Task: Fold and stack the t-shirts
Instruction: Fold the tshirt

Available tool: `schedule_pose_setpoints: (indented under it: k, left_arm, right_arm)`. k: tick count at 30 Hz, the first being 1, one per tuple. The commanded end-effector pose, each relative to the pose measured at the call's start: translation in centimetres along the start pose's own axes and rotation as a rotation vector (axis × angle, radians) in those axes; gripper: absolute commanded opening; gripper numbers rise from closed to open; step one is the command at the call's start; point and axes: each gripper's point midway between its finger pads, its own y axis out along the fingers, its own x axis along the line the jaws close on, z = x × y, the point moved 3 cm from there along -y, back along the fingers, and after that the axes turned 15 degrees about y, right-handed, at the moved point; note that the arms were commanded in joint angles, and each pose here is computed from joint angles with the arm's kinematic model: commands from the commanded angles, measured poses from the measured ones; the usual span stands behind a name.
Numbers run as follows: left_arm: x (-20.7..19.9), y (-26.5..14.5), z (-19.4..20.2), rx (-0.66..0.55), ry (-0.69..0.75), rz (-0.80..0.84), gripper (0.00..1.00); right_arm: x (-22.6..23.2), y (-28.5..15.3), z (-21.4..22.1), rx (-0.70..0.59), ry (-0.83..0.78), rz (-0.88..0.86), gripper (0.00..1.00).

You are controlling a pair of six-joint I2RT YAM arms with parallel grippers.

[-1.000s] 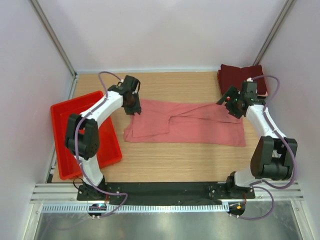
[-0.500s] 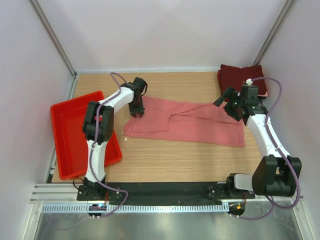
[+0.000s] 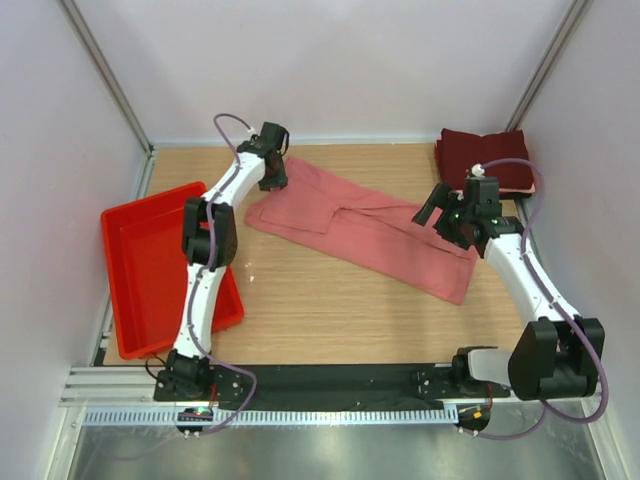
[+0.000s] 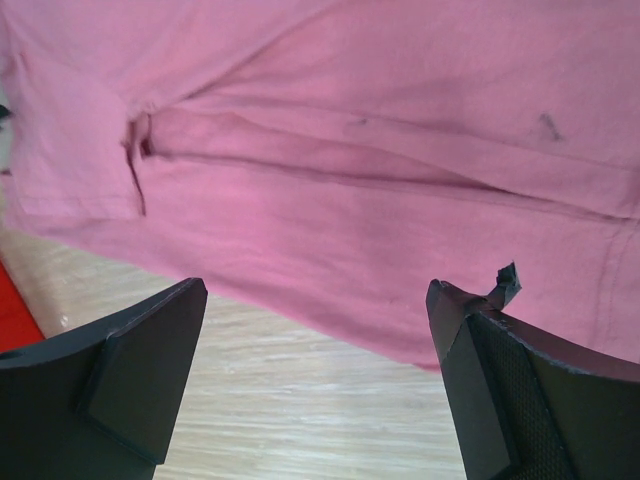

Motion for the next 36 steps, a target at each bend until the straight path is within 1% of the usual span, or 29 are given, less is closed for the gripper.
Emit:
schedule_pose_setpoints:
  k: [1,3,4,6,7,8,9,10,11,12,13,14,17,18,20,21,22,23,24,25,26,29,31,33,36]
  left_arm:
    - [0.1,-7.0,-3.8,-0.183,-0.034,0.084,0.38]
    - [0.5,-9.3,-3.7,-0.213,-0.065,0.089,0.38]
    - [0.8,-10.6,-2.8,-0.211,-0.068,0.092,0.38]
    - [1.2,-11.1,-1.5,-0.189,-0.079,0.087,0.38]
    - [1.5,-11.3,-0.1,-0.163,-0.076,0.085,0.38]
    - [1.6,-10.9,0.9,-0.14,-0.08,0.079,0.37]
    - [1.6,-10.7,1.6,-0.131,-0.087,0.08,0.37]
    - [1.2,-10.4,1.9,-0.129,-0.092,0.103,0.37]
    - [1.0,-9.4,3.5,-0.086,-0.09,0.117,0.36]
    - [-0.1,-9.1,4.0,-0.063,-0.098,0.179,0.34]
    - [-0.5,-8.8,4.6,-0.048,-0.098,0.195,0.34]
    - [-1.0,-8.0,5.6,-0.018,-0.091,0.199,0.34]
    - [-1.6,-6.8,6.7,0.009,-0.094,0.181,0.34]
    - [-1.6,-6.4,6.9,0.02,-0.1,0.174,0.34]
    - [-1.6,-5.8,7.4,0.036,-0.11,0.164,0.34]
    - [-1.7,-5.2,7.7,0.05,-0.108,0.163,0.34]
    - [-1.7,-4.9,7.9,0.056,-0.107,0.157,0.34]
    - [-1.6,-4.6,8.2,0.063,-0.106,0.147,0.34]
    - [-1.3,-4.0,8.4,0.068,-0.101,0.123,0.33]
    - [-1.2,-3.7,8.3,0.065,-0.098,0.113,0.34]
    - [-1.1,-3.3,8.3,0.064,-0.088,0.102,0.34]
    - [-1.1,-2.0,7.5,0.054,-0.065,0.079,0.33]
    - [-1.3,-1.0,6.6,0.042,-0.056,0.073,0.33]
    - [-1.3,-0.3,6.2,0.048,-0.042,0.065,0.33]
    - [-1.1,0.5,4.6,0.029,-0.045,0.071,0.33]
  right_arm:
    - [0.7,0.8,1.1,0.042,-0.078,0.023,1.0]
    - [0.9,1.5,1.8,0.063,-0.117,0.041,1.0]
    - [0.7,2.6,3.0,0.09,-0.151,0.076,1.0]
    - [0.4,3.6,3.8,0.113,-0.176,0.122,1.0]
    - [-0.3,4.7,4.8,0.153,-0.186,0.163,1.0]
    - [-0.3,5.1,5.7,0.177,-0.202,0.169,1.0]
    - [-0.7,5.6,5.8,0.162,-0.211,0.203,1.0]
    - [-1.1,5.9,6.2,0.167,-0.223,0.221,1.0]
    - [-1.1,6.4,7.1,0.172,-0.258,0.219,1.0]
    - [-1.2,6.5,7.4,0.177,-0.29,0.217,1.0]
    - [-1.3,6.6,7.8,0.183,-0.3,0.215,1.0]
    - [-1.3,6.7,8.3,0.199,-0.301,0.191,1.0]
    - [-1.2,6.7,9.0,0.195,-0.262,0.143,1.0]
    - [-1.2,6.7,9.6,0.225,-0.256,0.122,1.0]
    - [-1.6,7.0,10.0,0.232,-0.243,0.127,0.99]
    - [-2.0,7.2,10.2,0.232,-0.243,0.146,0.96]
    - [-2.2,7.3,10.1,0.228,-0.245,0.156,0.91]
    - [-2.5,7.2,10.3,0.236,-0.251,0.167,0.79]
    - [-2.7,7.3,10.3,0.24,-0.255,0.172,0.73]
    - [-3.1,7.3,10.0,0.211,-0.266,0.199,0.68]
    - [-3.4,7.3,10.0,0.207,-0.267,0.205,0.57]
    - [-3.8,7.2,10.5,0.189,-0.291,0.219,0.42]
    - [-3.9,7.1,11.3,0.188,-0.307,0.227,0.38]
    - [-4.0,7.1,12.1,0.195,-0.307,0.229,0.37]
    - [-4.2,6.8,13.9,0.211,-0.33,0.23,0.41]
